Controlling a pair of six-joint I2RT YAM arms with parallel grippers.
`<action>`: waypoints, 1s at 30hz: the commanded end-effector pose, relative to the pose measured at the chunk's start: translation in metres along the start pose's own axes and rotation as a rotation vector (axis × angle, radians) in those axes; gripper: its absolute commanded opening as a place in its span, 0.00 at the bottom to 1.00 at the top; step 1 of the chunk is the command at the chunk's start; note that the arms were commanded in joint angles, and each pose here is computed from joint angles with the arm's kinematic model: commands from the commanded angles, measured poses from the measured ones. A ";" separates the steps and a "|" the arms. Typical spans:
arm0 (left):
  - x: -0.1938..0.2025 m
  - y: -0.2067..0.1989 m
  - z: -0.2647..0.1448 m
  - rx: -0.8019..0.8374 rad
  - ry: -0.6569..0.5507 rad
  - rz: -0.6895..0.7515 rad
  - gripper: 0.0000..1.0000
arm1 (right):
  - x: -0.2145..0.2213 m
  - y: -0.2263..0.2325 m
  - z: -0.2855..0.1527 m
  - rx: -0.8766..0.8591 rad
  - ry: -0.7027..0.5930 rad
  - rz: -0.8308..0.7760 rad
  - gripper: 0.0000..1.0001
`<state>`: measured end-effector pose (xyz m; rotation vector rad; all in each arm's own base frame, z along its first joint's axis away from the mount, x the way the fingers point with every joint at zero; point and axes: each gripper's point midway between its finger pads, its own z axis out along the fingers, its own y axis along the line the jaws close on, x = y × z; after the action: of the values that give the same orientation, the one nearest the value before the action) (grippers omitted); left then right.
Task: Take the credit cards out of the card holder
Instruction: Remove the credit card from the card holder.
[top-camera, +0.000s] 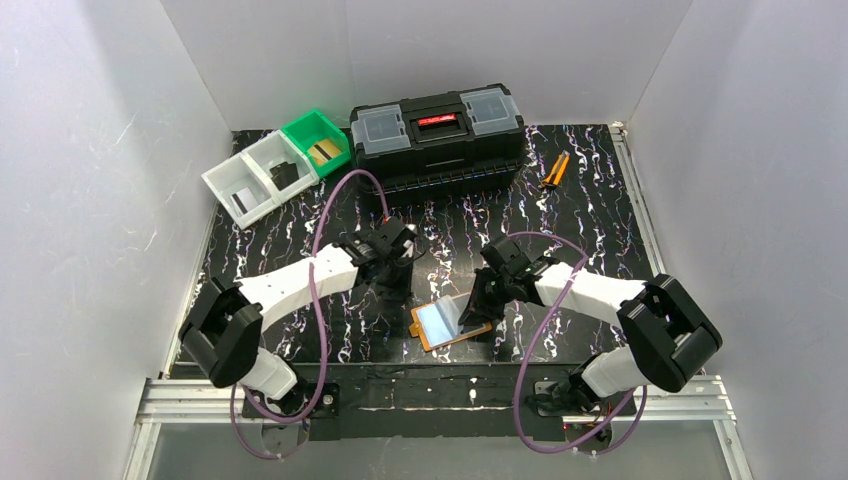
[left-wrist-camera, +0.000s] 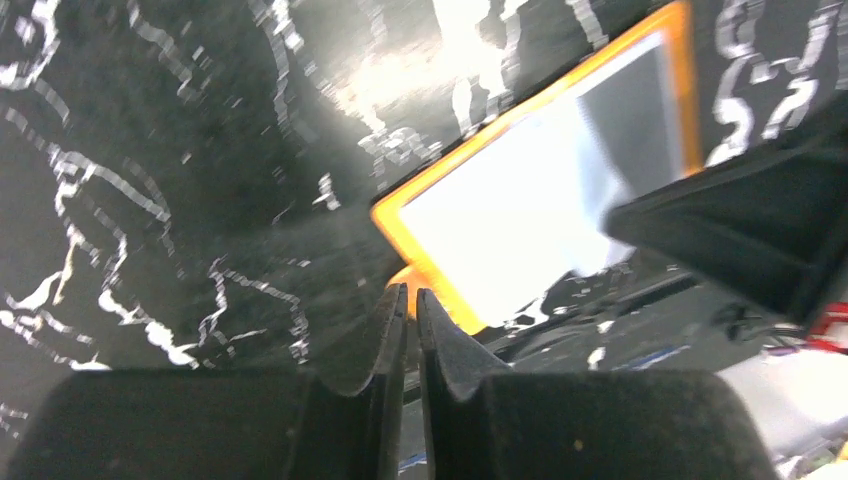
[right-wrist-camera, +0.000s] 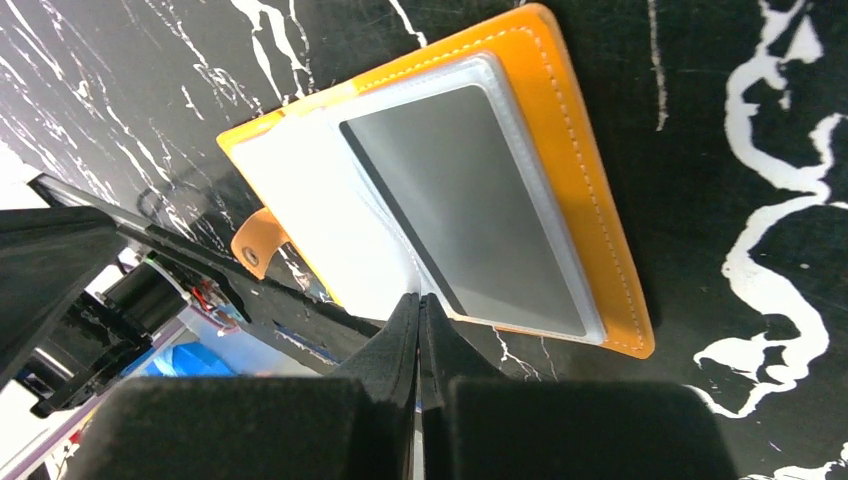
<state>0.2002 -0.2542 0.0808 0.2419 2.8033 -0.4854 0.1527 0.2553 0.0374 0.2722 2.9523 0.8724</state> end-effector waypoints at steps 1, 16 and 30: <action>0.035 0.041 0.000 -0.118 0.061 -0.036 0.06 | -0.008 0.026 -0.009 -0.082 -0.013 -0.052 0.01; 0.058 0.027 0.030 -0.017 0.162 -0.098 0.00 | 0.002 0.040 0.000 -0.081 0.032 -0.082 0.01; 0.039 0.010 0.050 0.016 0.179 -0.072 0.00 | 0.006 0.048 0.013 -0.052 0.060 -0.085 0.09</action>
<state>0.1686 -0.2529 0.0185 0.1715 3.0139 -0.5242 0.1492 0.2913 0.0451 0.1187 2.9847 0.9272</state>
